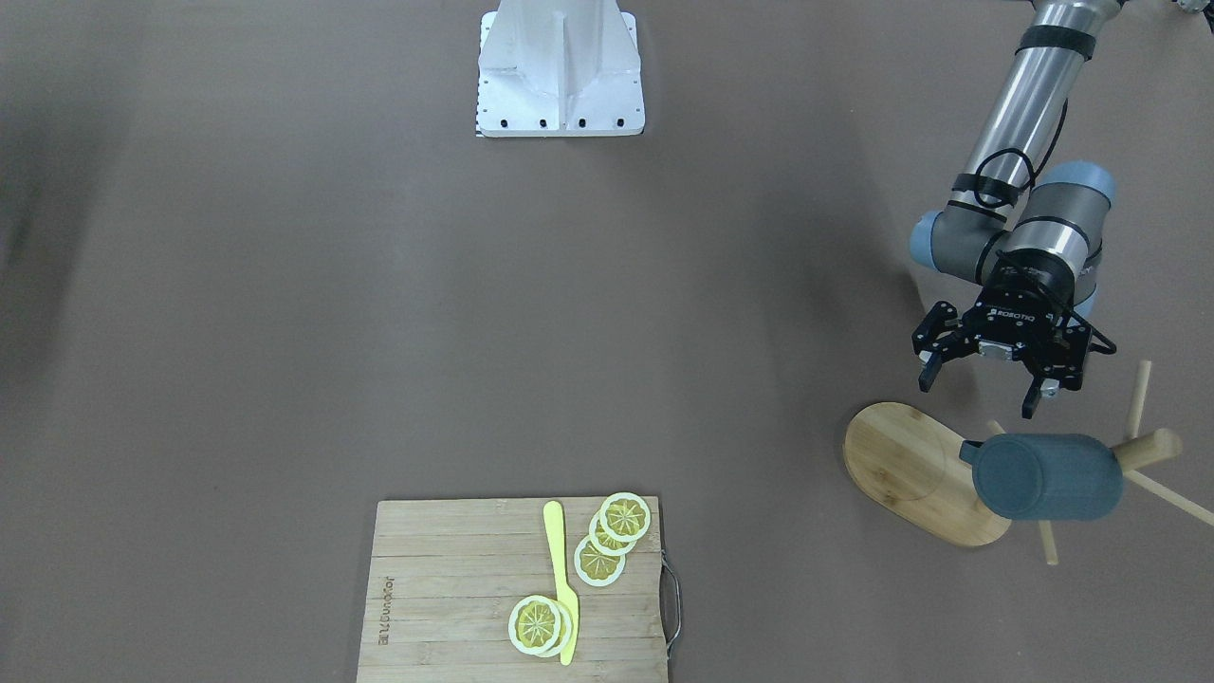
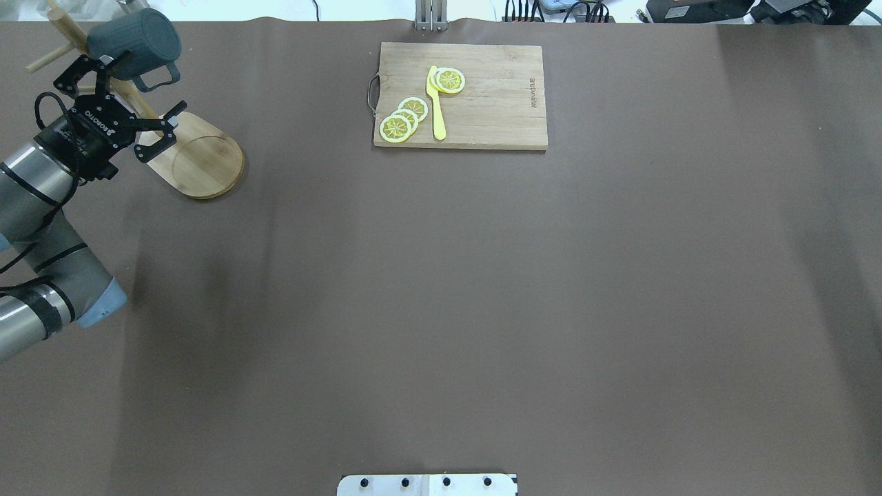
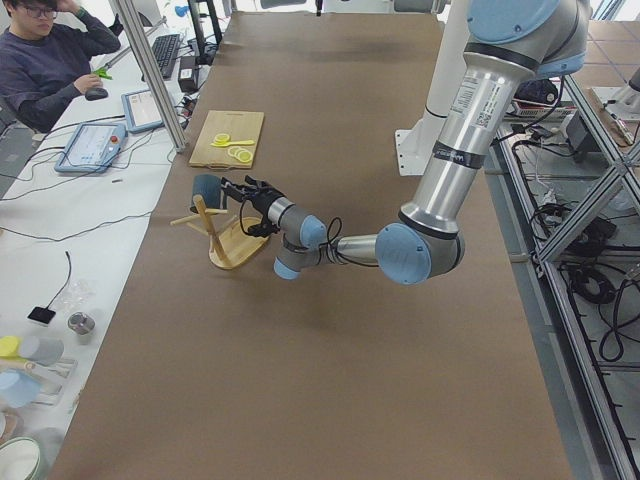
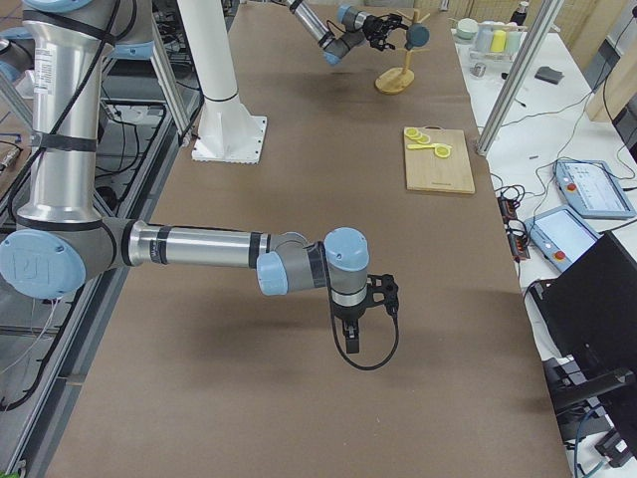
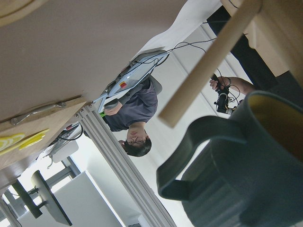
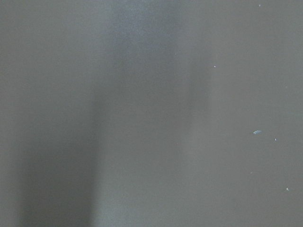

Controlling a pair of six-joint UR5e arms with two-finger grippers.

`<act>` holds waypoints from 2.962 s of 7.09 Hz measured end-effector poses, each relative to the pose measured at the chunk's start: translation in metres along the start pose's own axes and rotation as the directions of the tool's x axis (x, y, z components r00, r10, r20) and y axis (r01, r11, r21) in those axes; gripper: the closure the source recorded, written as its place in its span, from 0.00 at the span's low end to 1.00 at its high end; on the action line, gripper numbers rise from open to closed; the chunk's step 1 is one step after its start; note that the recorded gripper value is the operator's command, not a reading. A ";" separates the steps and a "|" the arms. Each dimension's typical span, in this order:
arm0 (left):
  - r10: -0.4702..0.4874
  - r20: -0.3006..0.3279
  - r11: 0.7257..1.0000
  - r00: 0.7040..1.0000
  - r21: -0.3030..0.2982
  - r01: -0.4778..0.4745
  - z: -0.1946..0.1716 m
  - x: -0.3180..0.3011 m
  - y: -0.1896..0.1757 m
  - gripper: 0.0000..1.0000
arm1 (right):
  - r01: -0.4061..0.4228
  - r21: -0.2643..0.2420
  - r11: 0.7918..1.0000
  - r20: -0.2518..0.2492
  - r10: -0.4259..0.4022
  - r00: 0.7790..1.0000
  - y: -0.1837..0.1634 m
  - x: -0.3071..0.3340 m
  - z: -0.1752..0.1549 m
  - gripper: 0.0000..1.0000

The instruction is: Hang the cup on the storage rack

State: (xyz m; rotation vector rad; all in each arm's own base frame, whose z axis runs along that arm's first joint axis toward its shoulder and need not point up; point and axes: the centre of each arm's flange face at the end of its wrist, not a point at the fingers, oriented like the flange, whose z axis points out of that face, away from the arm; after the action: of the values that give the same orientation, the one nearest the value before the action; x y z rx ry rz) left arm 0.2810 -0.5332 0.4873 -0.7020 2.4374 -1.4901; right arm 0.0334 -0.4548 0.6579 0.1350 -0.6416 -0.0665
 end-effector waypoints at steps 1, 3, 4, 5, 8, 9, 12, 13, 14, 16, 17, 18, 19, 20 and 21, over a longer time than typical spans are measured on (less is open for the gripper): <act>0.014 -0.006 0.999 1.000 -0.031 -0.014 0.004 0.000 0.014 0.01 | 0.000 0.001 1.000 0.000 0.000 1.000 0.000 0.000 0.000 0.00; 0.162 -0.008 0.982 0.987 -0.099 -0.162 0.006 -0.011 0.044 0.01 | 0.001 0.001 1.000 0.000 -0.001 1.000 -0.001 0.000 0.000 0.00; 0.236 -0.003 0.964 0.972 -0.127 -0.234 0.005 -0.024 0.055 0.01 | 0.001 0.001 1.000 0.000 -0.001 1.000 -0.001 0.000 0.000 0.00; 0.326 0.003 0.934 0.946 -0.156 -0.321 0.002 -0.043 0.065 0.01 | 0.001 0.001 1.000 0.000 -0.001 1.000 -0.001 0.000 0.000 0.00; 0.622 0.005 0.763 0.783 -0.227 -0.605 -0.018 -0.105 0.082 0.01 | 0.001 0.001 1.000 0.000 -0.001 1.000 -0.001 0.000 0.000 0.00; 0.711 -0.008 0.681 0.703 -0.242 -0.692 -0.025 -0.112 0.085 0.01 | 0.001 0.001 1.000 0.000 -0.001 1.000 -0.001 0.000 0.000 0.00; 0.922 0.012 0.374 0.388 -0.294 -0.879 -0.046 -0.112 0.130 0.01 | 0.000 0.000 1.000 0.002 0.000 1.000 0.000 0.000 0.000 0.00; 0.969 0.019 0.239 0.245 -0.308 -0.921 -0.054 -0.107 0.150 0.01 | 0.000 -0.001 1.000 0.002 0.000 1.000 0.000 0.000 0.000 0.00; 0.995 0.013 0.099 0.100 -0.323 -0.941 -0.062 -0.104 0.158 0.01 | -0.001 -0.002 1.000 0.001 0.001 1.000 0.001 0.000 0.000 0.00; 0.981 0.014 -0.177 -0.195 -0.361 -0.916 -0.065 -0.104 0.153 0.01 | -0.002 -0.003 1.000 0.001 0.002 1.000 0.002 0.001 0.001 0.00; 0.935 0.013 -0.322 -0.354 -0.388 -0.863 -0.065 -0.104 0.146 0.01 | -0.002 -0.003 1.000 0.001 0.002 1.000 0.002 0.001 0.001 0.00; 0.874 0.012 -0.436 -0.485 -0.420 -0.796 -0.070 -0.102 0.136 0.01 | -0.003 -0.004 1.000 0.001 0.003 1.000 0.002 0.001 0.002 0.00; 0.803 0.013 -0.525 -0.596 -0.459 -0.717 -0.074 -0.099 0.126 0.01 | -0.004 -0.006 1.000 0.001 0.004 1.000 0.002 0.001 0.002 0.00; 0.714 0.004 -0.602 -0.700 -0.506 -0.618 -0.077 -0.097 0.120 0.01 | -0.004 -0.006 1.000 0.001 0.004 1.000 0.002 0.001 0.002 0.00; 0.619 -0.006 -0.657 -0.785 -0.552 -0.513 -0.079 -0.091 0.114 0.01 | -0.004 -0.005 1.000 0.001 0.004 1.000 0.002 0.001 0.002 0.00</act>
State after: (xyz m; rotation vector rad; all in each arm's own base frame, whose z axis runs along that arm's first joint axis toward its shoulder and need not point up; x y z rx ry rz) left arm 0.2945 -0.3834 0.4181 1.1762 1.1071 0.1727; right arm 0.0335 -0.4529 0.6606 0.1288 -0.6427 -0.0647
